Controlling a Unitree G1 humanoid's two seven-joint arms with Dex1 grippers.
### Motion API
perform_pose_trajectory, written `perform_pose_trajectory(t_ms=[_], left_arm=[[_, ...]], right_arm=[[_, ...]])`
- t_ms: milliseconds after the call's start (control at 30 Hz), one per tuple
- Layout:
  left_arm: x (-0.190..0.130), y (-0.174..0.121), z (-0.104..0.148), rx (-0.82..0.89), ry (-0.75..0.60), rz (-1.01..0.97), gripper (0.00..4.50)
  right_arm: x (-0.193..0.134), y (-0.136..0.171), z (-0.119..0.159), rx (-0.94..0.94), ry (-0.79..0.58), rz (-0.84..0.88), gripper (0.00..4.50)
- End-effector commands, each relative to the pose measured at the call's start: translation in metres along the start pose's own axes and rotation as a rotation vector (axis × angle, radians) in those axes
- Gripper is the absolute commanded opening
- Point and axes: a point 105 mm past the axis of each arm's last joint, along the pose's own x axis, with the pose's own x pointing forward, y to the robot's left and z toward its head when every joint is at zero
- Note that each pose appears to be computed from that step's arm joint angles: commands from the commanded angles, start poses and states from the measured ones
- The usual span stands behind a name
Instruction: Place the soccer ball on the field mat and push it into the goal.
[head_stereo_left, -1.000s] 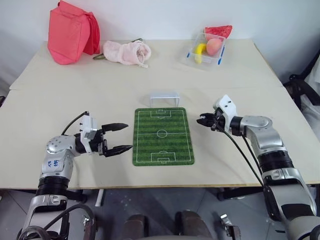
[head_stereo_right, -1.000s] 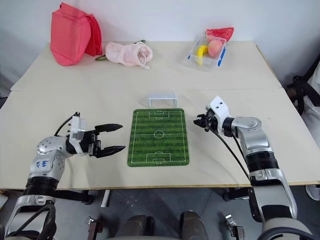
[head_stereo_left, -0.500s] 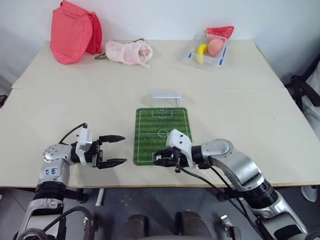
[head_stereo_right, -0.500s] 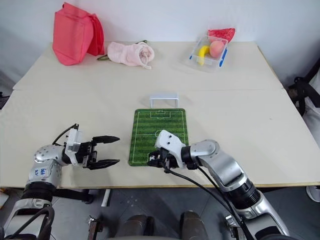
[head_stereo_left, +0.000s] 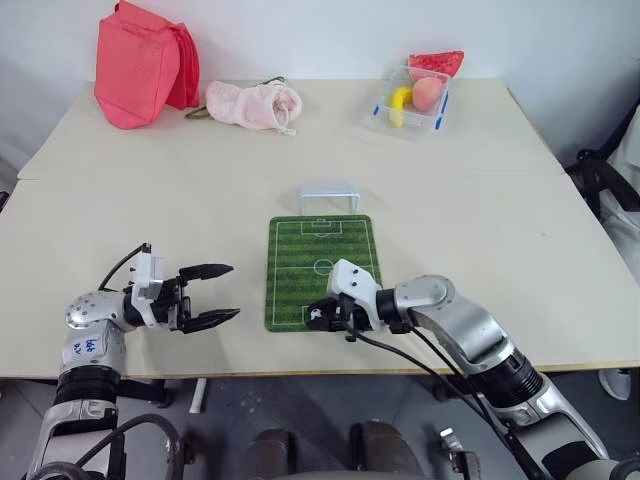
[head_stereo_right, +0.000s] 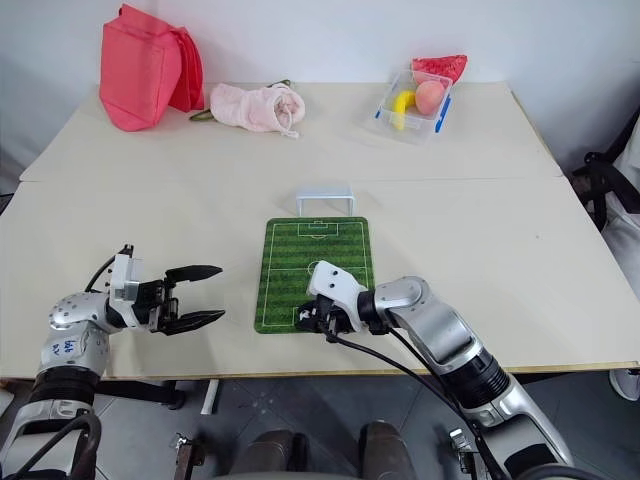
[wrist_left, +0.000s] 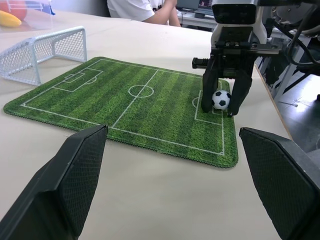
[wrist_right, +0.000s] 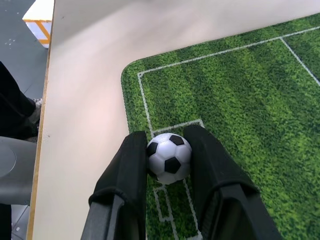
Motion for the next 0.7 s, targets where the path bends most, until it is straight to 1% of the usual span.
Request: perform_pose_trajectory(t_ms=[33, 133, 200, 333, 433, 700], left_arm=[[-0.003, -0.005, 0.011, 0.048, -0.012, -0.046, 4.5], [-0.002, -0.004, 0.012, 0.05, -0.012, -0.044, 4.5], [-0.001, -0.003, 0.013, 0.051, -0.014, -0.042, 4.5], [0.0, -0.001, 0.013, 0.054, -0.015, -0.039, 4.5], [0.001, -0.001, 0.013, 0.056, -0.016, -0.038, 4.5], [0.003, 0.001, 0.013, 0.057, -0.023, -0.037, 4.5]], right_arm=[[-0.007, -0.004, 0.007, -0.021, -0.036, -0.009, 0.85], [-0.008, -0.005, 0.006, -0.019, -0.038, -0.014, 0.85], [-0.008, -0.004, 0.004, -0.02, -0.036, -0.012, 1.58], [-0.008, -0.006, 0.003, -0.023, -0.039, -0.026, 2.81], [-0.008, -0.006, 0.004, -0.025, -0.043, -0.031, 2.81], [-0.011, -0.008, 0.018, -0.067, -0.064, -0.037, 2.81]])
